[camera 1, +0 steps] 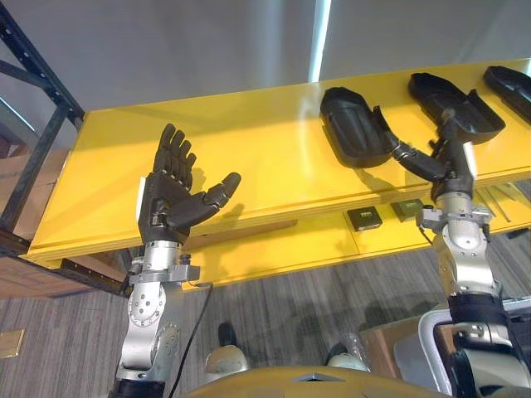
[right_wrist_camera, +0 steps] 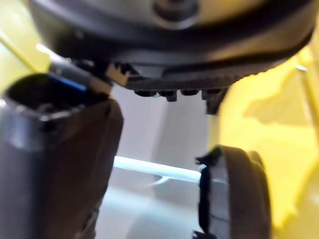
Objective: Walk over and take three plastic housings, then place them on the shelf
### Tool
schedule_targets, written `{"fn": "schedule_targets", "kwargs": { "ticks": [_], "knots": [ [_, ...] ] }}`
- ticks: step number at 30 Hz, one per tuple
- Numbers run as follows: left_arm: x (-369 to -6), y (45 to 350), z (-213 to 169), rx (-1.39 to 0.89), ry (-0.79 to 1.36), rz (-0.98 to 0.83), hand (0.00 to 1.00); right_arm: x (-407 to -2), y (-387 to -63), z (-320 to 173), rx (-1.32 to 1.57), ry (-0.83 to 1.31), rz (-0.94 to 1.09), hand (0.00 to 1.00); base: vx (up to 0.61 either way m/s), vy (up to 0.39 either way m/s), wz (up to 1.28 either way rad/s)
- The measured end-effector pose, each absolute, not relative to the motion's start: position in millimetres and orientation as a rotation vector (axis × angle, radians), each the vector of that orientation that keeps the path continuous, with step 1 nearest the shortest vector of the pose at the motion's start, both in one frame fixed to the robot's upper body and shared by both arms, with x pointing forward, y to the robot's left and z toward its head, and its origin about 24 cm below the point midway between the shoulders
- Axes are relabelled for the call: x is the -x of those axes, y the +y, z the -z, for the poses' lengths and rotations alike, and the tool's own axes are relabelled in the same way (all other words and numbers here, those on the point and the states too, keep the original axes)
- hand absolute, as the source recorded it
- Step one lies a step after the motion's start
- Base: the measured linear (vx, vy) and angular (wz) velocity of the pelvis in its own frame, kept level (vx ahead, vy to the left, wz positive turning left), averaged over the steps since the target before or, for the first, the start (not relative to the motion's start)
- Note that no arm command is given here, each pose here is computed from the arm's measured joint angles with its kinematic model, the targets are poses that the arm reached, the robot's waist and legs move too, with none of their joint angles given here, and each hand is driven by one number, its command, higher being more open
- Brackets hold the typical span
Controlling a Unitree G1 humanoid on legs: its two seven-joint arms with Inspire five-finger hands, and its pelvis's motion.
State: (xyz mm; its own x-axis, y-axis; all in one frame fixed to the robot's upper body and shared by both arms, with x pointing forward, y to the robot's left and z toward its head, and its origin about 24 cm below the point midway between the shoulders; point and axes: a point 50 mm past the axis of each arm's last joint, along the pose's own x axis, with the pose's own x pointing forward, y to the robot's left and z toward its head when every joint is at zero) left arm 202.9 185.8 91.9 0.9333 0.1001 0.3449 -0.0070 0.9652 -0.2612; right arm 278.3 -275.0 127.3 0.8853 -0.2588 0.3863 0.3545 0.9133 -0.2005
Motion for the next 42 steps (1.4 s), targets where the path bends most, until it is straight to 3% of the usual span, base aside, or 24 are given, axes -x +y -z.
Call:
{"fn": "schedule_targets", "kwargs": {
  "ticks": [5,15,21,27,33,35,38,42],
  "knots": [
    [-199,185,-95,0.263,-0.381,-0.054,1.0,-243,-260,-147,0.211,-0.549,0.349,1.0,0.02,0.016,-0.24],
    [-203,180,-115,0.283,-0.482,-0.015,1.0,-209,-258,-102,0.114,-0.37,0.297,1.0,0.04,0.015,-0.18],
    [-202,176,-114,0.329,-0.473,0.031,1.0,-195,-254,-112,0.083,-0.425,0.379,1.0,0.03,0.014,-0.33],
    [-194,168,-118,0.367,-0.5,0.085,1.0,-158,-261,-79,0.002,-0.276,0.534,1.0,0.01,-0.004,-0.72],
    [-192,182,-120,0.308,-0.526,-0.12,1.0,-147,-276,-84,0.01,-0.299,0.549,1.0,-0.02,-0.015,-1.37],
    [-190,202,-127,0.246,-0.571,-0.222,1.0,-147,-283,-93,0.018,-0.349,0.522,1.0,0.02,0.071,-1.49],
    [-187,209,-138,0.225,-0.636,-0.244,1.0,-151,-282,-91,0.007,-0.35,0.508,1.0,0.03,0.084,-0.31],
    [-190,201,-149,0.197,-0.699,-0.201,1.0,-154,-274,-54,-0.038,-0.193,0.505,1.0,-0.04,0.083,0.09]
  ]
}}
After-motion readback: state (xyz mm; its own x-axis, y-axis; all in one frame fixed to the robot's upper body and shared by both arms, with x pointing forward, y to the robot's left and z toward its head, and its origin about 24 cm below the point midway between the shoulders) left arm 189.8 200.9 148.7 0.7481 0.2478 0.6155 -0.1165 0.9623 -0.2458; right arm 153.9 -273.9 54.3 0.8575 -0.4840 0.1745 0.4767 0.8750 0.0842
